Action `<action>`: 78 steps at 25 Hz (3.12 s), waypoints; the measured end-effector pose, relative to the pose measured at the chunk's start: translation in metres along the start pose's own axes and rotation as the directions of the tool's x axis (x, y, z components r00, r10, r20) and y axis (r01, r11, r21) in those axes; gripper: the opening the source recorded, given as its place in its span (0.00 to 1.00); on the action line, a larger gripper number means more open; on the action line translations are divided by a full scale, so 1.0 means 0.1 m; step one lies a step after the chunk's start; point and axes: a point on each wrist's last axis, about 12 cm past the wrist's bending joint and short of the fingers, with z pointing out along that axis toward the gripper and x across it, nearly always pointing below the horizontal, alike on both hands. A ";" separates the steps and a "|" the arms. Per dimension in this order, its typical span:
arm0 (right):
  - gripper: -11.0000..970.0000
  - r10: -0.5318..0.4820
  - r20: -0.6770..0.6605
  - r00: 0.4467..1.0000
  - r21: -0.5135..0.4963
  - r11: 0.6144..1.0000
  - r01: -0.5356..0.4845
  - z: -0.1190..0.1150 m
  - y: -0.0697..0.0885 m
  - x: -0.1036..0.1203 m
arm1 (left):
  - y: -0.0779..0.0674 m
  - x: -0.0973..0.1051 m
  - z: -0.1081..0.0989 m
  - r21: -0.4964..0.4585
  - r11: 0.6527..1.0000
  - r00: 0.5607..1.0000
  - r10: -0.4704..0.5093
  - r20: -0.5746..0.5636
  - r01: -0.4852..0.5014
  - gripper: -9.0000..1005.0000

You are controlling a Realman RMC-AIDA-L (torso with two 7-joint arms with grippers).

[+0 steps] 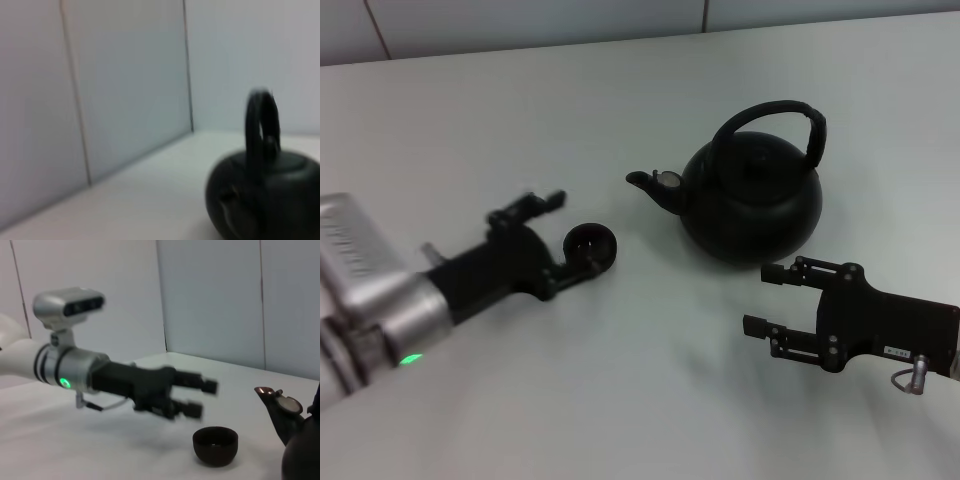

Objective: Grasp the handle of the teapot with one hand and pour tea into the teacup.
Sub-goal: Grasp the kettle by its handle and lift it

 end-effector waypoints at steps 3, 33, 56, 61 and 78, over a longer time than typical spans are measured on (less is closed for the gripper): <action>0.70 0.002 0.000 1.000 0.002 1.000 -0.002 -0.01 0.00 0.01 | 0.10 -0.02 -0.31 -0.016 0.999 0.996 -0.027 0.080 0.028 0.80; 0.70 0.014 0.010 1.000 0.028 0.999 -0.014 -0.06 0.01 0.03 | -0.06 0.23 -1.61 0.086 0.995 0.997 -0.049 -0.065 0.055 0.80; 0.69 -0.119 0.291 0.949 0.759 0.633 -0.153 0.17 0.54 0.25 | -0.09 0.22 -1.49 0.089 0.994 0.998 -0.054 -0.040 0.057 0.80; 0.69 -0.125 0.281 0.951 0.754 0.642 -0.138 0.21 0.46 0.22 | -0.08 0.21 -1.48 0.088 0.995 0.998 -0.053 -0.037 0.056 0.80; 0.69 -0.109 0.234 0.966 0.707 0.701 -0.092 0.45 0.04 0.09 | -0.12 0.22 -1.44 0.090 0.994 0.998 -0.061 -0.030 0.064 0.80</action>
